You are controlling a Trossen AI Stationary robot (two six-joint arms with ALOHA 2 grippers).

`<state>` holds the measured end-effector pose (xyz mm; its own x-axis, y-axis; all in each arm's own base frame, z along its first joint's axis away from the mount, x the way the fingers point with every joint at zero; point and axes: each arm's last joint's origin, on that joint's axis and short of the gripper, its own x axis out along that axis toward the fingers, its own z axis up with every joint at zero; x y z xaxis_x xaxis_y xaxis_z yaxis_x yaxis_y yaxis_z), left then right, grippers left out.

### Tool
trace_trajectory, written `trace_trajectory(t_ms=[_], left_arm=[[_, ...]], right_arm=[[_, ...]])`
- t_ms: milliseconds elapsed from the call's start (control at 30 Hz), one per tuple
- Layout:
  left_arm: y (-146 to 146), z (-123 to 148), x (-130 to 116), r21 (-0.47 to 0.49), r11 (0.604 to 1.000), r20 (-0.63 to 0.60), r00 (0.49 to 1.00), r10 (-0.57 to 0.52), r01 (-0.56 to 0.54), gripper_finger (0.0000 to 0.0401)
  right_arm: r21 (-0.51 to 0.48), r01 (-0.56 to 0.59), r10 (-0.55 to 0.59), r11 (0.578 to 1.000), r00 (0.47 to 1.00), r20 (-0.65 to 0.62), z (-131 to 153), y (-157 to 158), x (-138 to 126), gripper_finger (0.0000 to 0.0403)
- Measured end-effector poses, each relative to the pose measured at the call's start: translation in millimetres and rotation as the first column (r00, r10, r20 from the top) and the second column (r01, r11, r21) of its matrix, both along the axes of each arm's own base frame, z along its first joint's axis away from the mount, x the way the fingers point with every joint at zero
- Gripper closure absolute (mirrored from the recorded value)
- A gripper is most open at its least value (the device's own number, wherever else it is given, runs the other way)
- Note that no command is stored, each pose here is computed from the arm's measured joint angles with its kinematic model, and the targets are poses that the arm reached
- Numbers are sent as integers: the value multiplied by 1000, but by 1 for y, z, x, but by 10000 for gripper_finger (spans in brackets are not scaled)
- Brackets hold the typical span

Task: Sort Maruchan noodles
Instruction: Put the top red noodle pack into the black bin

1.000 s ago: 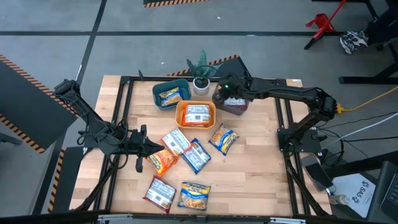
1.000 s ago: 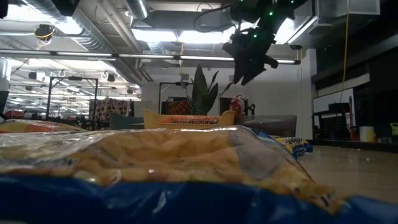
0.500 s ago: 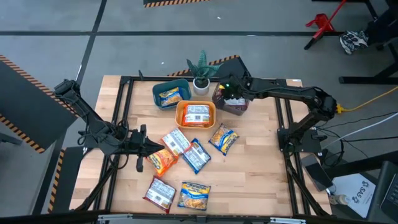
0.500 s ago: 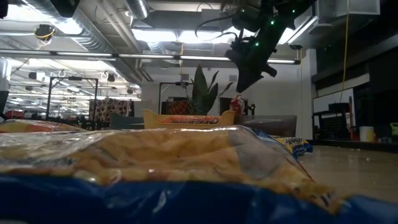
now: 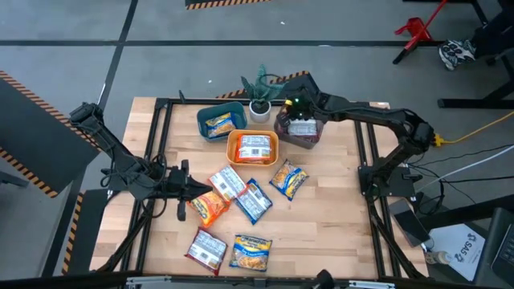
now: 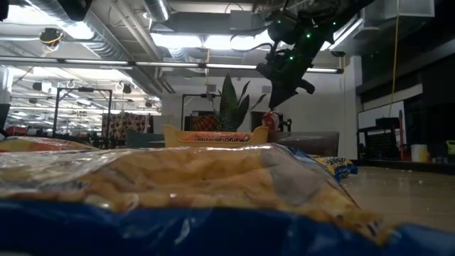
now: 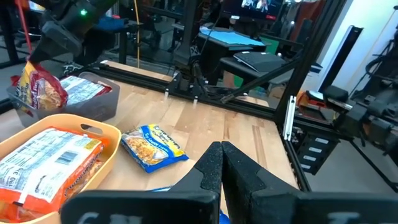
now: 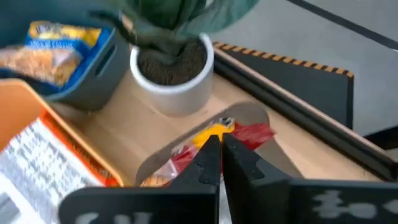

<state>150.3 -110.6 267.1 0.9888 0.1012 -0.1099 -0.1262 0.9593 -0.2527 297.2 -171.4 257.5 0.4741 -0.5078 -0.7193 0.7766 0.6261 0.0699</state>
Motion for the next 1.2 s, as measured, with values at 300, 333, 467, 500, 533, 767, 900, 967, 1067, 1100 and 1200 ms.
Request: trace_trajectory(t_ms=[300,333,467,500,533,767,900,967,1067,1100,1200], left_arm=[[0,-1,0,6,1000,-6,1000,2,-2,401],[0,-1,0,6,1000,-6,1000,3,-3,401],[0,-1,0,11,1000,-11,1000,6,-6,401],[0,-1,0,12,1000,-11,1000,6,-6,401],[0,-1,0,12,1000,-11,1000,6,-6,401],[0,-2,0,15,1000,-15,1000,7,-7,401],[1,-2,0,18,1000,-16,1000,15,-14,401],[1,-2,0,18,1000,-15,1000,20,-19,401],[1,-2,0,15,999,-12,999,33,-33,401],[1,-2,0,15,999,-12,999,33,-33,401],[1,-2,0,14,999,-11,999,34,-34,401]], right_arm=[[23,-171,171,985,985,9,7,22,6,402],[27,-188,188,982,982,-3,6,26,7,402],[0,-176,176,984,983,-52,2,31,11,403],[-7,-164,164,986,984,-66,0,31,11,403],[-15,-156,155,988,985,-73,-2,30,12,403],[-4,-102,101,995,990,-94,-12,12,9,403],[7,-79,79,997,992,-95,-21,1,10,403],[12,-76,76,997,992,-99,-25,-2,12,403],[6,-84,84,996,992,-95,-25,-4,12,403],[3,-91,91,996,992,-88,-24,-3,12,403],[-10,-109,108,994,992,-69,-14,-1,9,403]])
